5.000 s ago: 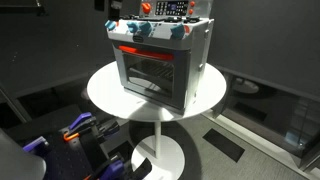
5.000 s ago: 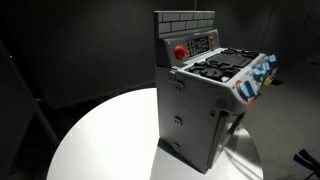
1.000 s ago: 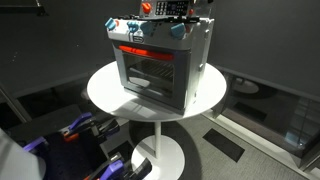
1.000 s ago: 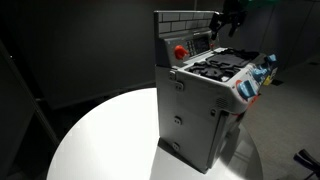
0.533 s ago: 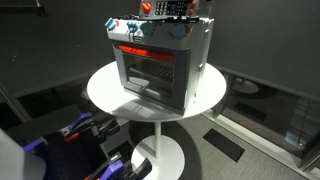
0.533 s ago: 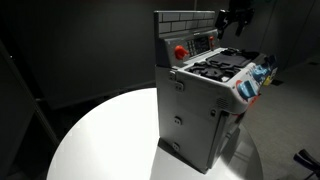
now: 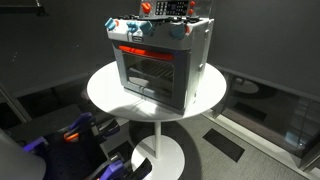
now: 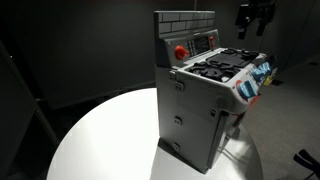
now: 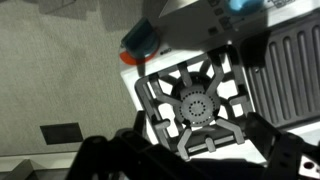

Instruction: Press a switch on the stove

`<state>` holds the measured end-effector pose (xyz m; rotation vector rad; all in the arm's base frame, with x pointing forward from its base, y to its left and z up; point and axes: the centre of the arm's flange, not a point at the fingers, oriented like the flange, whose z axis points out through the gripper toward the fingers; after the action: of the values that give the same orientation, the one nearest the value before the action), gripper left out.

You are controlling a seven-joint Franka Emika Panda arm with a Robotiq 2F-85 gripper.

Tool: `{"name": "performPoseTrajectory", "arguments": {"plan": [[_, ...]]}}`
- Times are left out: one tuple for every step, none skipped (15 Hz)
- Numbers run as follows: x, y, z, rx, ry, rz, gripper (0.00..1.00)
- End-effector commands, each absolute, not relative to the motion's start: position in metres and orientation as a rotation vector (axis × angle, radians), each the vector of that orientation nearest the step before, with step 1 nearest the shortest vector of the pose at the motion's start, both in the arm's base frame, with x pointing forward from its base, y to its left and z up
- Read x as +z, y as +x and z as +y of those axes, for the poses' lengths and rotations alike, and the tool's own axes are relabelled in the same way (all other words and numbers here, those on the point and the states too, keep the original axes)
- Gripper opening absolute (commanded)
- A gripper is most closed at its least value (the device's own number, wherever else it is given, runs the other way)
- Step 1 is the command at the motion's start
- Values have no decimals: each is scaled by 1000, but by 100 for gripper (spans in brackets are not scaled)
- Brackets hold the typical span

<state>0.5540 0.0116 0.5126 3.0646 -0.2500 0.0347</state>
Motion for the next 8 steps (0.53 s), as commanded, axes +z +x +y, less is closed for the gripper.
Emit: {"name": "performPoseTrajectory", "arguments": {"plan": [[519,509,1,-27,3125,-173,100],[519,499,0,-39,3148,-153,100],[520,489,0,-55,3164,-139,100],[521,481,-1,-70,3173,-133,100],[522,471,-1,-84,3180,-129,100],[523,463,-2,-97,3180,-130,100],[525,453,-3,-101,3172,-134,100],[527,445,-3,-98,3165,-142,100]]}}
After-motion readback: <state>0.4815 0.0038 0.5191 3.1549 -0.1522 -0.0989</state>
